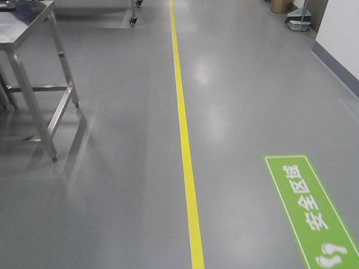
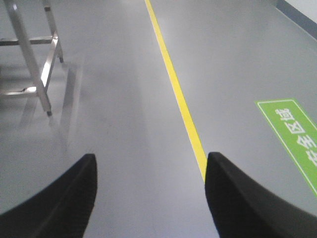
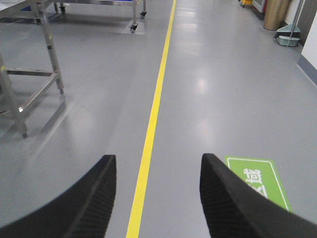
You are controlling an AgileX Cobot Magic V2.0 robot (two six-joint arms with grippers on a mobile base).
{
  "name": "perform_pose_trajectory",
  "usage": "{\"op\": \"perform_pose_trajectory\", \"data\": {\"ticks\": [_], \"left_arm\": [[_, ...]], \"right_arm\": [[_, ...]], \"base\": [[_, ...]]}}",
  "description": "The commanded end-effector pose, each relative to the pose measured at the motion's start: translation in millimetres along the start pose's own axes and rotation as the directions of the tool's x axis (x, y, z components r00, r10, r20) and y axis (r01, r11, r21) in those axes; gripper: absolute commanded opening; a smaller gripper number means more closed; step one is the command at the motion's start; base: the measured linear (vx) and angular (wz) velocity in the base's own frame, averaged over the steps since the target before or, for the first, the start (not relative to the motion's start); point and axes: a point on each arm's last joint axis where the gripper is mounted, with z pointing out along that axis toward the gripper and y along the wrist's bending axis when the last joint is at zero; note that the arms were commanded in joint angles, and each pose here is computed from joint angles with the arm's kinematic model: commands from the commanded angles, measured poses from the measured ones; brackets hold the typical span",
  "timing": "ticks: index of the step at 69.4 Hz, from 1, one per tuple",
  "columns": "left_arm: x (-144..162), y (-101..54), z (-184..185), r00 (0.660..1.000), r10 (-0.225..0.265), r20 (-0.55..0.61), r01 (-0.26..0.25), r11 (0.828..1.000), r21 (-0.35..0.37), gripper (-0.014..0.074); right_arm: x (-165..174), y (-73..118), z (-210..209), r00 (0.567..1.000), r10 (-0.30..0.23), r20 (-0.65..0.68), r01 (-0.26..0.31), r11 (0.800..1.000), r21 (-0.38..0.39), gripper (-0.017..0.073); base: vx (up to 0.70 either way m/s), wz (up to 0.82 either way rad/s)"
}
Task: Move and align brake pads A on conveyor
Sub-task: 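Drive the base along the yellow floor line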
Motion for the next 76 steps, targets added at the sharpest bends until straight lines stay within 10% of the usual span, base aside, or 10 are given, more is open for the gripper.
{"op": "perform_pose_trajectory", "data": {"ticks": [1, 76], "left_arm": [[-14.0, -0.6, -2.6, 0.997, -0.006, 0.082, 0.006, 1.0, 0.003, 0.0443], [-14.0, -0.6, -2.6, 0.997, -0.006, 0.082, 0.006, 1.0, 0.003, 0.0443]], "right_arm": [[-14.5, -0.8, -2.1, 0.996, -0.016, 0.089, 0.015, 1.0, 0.009, 0.0379], [-14.5, -0.8, -2.1, 0.996, -0.016, 0.089, 0.015, 1.0, 0.009, 0.0379]], "base": [[0.77, -0.11], [0.75, 0.05]]}}
